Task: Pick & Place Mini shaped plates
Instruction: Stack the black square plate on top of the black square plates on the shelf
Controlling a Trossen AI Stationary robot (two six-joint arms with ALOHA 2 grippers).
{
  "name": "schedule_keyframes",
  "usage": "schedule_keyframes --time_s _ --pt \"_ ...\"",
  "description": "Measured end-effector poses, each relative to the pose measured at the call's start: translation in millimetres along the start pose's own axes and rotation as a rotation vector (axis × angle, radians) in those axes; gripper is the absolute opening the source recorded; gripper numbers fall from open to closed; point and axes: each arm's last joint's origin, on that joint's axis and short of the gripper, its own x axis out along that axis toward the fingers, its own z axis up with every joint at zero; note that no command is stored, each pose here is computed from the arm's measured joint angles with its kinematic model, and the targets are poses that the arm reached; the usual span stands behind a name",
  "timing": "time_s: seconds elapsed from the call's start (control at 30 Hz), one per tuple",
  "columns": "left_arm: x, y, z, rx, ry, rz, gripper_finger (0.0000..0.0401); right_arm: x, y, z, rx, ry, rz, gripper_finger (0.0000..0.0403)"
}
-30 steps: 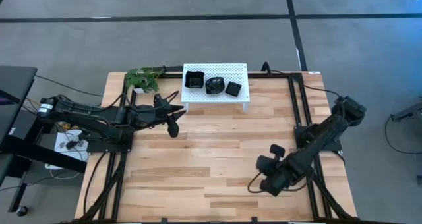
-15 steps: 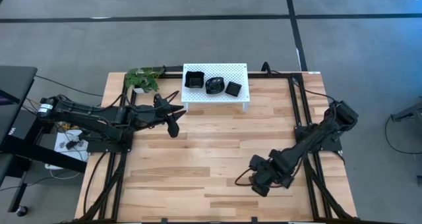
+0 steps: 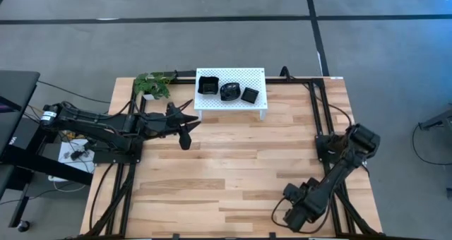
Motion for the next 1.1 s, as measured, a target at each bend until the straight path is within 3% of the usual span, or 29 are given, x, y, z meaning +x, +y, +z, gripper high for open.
schedule_keyframes --time_s 0.2,0.57,0.73,0.9,1.1 --pt "0.0 -0.1 0.0 -0.032 0.001 -0.003 0.0099 4.3 2.3 3.9 -0.015 0.003 -0.016 0.0077" --pt "0.0 -0.2 0.5 -0.035 -0.004 -0.004 0.0099 -27.2 -21.0 5.5 -0.013 0.004 -0.019 0.0077" --pt "0.0 -0.2 0.5 -0.035 -0.004 -0.004 0.0099 -20.8 -18.5 6.3 -0.027 0.004 -0.049 0.0079" --pt "0.0 -0.2 0.4 -0.035 -0.004 -0.005 0.0099 -2.0 -5.9 8.2 -0.125 0.030 -0.062 0.0104" --pt "0.0 -0.2 0.4 -0.039 -0.005 -0.005 0.0099 2.1 -11.6 16.3 -0.142 0.049 -0.154 0.0145"
